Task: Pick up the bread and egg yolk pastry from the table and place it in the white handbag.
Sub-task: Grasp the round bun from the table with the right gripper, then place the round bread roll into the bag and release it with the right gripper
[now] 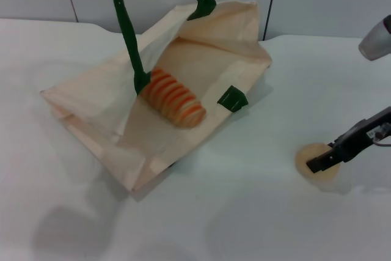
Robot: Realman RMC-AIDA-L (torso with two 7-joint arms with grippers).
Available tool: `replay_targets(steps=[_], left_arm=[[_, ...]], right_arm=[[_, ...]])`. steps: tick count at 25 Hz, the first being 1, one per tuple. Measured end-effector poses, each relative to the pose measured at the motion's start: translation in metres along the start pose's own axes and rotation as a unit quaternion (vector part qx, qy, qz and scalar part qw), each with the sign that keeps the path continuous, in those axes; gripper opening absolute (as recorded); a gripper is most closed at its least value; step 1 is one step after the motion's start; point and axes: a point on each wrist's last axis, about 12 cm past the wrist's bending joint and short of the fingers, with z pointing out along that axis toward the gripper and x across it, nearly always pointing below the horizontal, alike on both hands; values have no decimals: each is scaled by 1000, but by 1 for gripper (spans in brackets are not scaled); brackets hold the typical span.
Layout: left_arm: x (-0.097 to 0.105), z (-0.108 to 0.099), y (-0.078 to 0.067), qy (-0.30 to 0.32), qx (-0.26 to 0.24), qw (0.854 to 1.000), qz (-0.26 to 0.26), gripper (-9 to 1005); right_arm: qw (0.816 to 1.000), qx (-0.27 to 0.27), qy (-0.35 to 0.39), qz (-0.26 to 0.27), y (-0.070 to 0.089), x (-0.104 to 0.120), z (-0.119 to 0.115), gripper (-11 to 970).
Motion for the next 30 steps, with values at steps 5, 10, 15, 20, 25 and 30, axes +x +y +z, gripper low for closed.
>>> replay_targets(steps=[5,10,15,20,25,30], left_arm=[[0,0,1,1,-1,1000,0,138],[-1,-1,1,-2,-1,1000,-2,139],[-3,0,0,-7,2,1000,-1,140],[-10,2,-6,-20,14,1000,-1,141],[-20,4,-9,-42,25,999,-6,142],[-25,9,-17,-54,35,998,-3,143]], right_arm=[[1000,-11,-9,-10,5,-9,-3,631],[998,-39,-42,-28,13,-23,-8,614],[992,-73,-88,-62,26,-46,-17,604],[984,-86,-131,-87,35,-66,-17,597],[976,-86,-173,-103,41,-84,-12,597],[974,-70,-180,-118,48,-101,2,598]])
